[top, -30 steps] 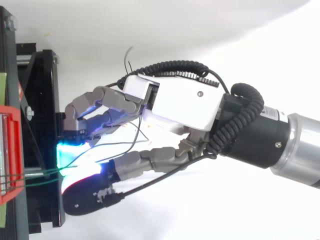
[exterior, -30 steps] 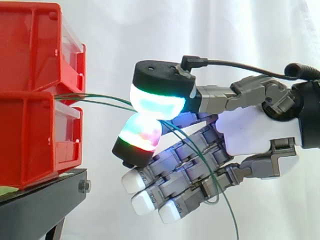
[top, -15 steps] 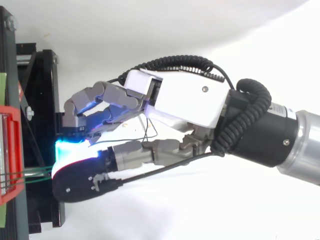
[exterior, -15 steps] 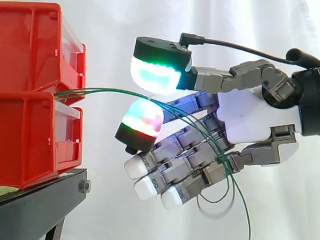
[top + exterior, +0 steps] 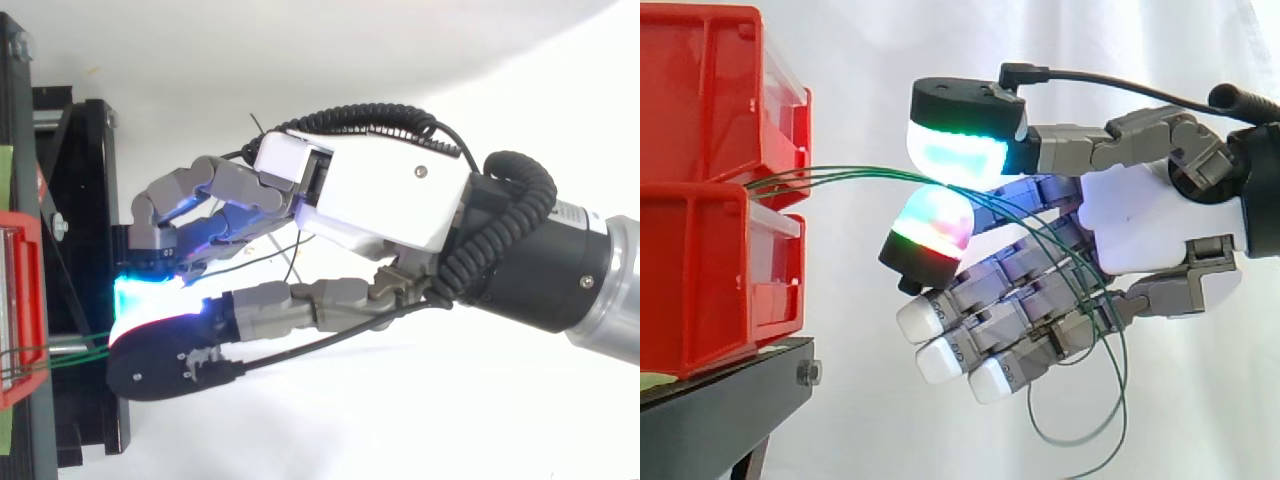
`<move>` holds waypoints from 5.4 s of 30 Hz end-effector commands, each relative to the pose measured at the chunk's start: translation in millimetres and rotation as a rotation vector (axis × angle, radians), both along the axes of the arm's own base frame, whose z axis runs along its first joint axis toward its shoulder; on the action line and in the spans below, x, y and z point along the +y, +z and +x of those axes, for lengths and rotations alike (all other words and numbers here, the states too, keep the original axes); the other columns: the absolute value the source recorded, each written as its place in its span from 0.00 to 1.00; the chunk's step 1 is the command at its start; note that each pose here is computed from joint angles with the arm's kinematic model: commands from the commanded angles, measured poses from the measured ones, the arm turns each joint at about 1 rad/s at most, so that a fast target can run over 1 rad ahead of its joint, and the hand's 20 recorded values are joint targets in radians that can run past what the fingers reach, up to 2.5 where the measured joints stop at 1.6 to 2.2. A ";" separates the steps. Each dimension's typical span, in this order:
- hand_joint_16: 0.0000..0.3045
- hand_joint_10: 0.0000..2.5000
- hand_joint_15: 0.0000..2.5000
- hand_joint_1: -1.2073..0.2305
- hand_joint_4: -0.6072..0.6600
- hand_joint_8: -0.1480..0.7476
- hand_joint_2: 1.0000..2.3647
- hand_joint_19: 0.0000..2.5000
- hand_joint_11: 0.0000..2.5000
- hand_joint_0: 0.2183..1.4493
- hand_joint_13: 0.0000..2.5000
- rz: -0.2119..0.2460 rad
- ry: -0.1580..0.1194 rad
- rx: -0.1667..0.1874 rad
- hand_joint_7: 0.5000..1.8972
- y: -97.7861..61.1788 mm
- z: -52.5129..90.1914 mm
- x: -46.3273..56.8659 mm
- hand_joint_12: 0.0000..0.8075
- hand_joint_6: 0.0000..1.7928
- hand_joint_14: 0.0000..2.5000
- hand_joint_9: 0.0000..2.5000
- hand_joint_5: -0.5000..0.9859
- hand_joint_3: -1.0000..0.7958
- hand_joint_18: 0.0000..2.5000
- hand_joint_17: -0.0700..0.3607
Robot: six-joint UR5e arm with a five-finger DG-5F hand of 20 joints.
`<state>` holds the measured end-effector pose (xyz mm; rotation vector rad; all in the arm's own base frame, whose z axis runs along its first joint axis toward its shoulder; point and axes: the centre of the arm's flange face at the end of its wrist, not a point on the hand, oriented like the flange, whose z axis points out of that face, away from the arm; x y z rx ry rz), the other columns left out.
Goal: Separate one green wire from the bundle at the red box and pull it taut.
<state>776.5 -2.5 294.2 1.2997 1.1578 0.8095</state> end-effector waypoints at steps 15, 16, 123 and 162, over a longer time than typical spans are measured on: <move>0.19 0.01 0.17 0.35 0.60 0.51 0.02 0.19 0.23 0.31 0.32 -0.001 -0.001 0.002 0.39 0.0 -0.4 0.0 0.47 0.49 0.01 0.34 0.21 0.42 0.28 0.47; 0.19 0.01 0.17 0.35 0.60 0.51 0.02 0.19 0.23 0.31 0.32 0.000 -0.001 0.001 0.39 0.2 -0.2 0.1 0.47 0.49 0.01 0.34 0.21 0.43 0.28 0.47; 0.19 0.01 0.22 0.34 0.36 0.49 0.02 0.19 0.32 0.35 0.36 0.057 -0.002 -0.011 0.52 -52.3 -12.9 -1.4 0.44 0.52 0.01 0.40 0.21 0.56 0.29 0.46; 0.18 0.01 0.22 0.34 0.38 0.49 0.02 0.19 0.31 0.35 0.36 0.067 0.006 -0.080 0.51 -92.7 -22.4 1.8 0.45 0.52 0.01 0.40 0.21 0.55 0.29 0.45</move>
